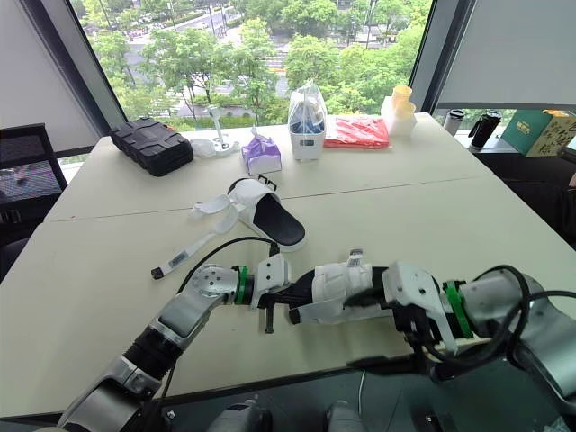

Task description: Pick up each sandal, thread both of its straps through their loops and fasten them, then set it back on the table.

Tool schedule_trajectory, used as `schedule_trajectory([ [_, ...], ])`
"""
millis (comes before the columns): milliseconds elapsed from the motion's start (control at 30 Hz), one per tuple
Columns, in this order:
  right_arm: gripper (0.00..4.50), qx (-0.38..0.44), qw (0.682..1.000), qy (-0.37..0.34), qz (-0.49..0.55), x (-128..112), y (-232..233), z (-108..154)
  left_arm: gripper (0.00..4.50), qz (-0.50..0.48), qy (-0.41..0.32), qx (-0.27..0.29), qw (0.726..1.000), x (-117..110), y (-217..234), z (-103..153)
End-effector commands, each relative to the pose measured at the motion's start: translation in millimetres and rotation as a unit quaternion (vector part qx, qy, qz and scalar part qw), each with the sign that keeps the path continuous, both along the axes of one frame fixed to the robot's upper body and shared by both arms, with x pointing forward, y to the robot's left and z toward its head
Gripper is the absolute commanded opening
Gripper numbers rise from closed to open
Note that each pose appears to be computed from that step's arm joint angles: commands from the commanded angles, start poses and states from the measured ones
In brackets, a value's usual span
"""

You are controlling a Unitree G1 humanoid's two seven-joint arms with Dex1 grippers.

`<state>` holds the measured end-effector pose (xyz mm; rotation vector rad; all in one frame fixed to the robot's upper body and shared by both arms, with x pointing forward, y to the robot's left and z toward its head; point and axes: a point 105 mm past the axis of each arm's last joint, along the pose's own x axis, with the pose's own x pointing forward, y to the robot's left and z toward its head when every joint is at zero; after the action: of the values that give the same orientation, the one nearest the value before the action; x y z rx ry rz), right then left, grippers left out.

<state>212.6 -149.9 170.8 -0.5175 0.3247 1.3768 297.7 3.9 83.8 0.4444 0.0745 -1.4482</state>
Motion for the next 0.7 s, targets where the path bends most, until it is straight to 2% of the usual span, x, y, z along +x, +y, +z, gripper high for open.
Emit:
schedule_trajectory([
  [33,4.46,0.024,1.000,-0.010,-0.007,10,7,14,0.00,0.003,0.018,0.024,1.000,-2,4,-15],
  [167,4.46,-0.003,1.000,-0.014,-0.010,26,9,12,0.00,0.002,0.017,0.024,1.000,-2,4,-15],
  [267,4.46,-0.045,0.999,0.008,0.028,23,12,0,0.00,0.003,0.015,0.024,1.000,-2,3,-14],
  [567,4.46,-0.153,0.981,-0.021,0.116,20,20,-21,0.00,0.006,0.016,0.021,1.000,-3,3,-14],
  [700,4.46,-0.192,0.969,-0.030,0.154,8,12,-25,0.00,0.007,0.016,0.020,1.000,-3,2,-14],
])
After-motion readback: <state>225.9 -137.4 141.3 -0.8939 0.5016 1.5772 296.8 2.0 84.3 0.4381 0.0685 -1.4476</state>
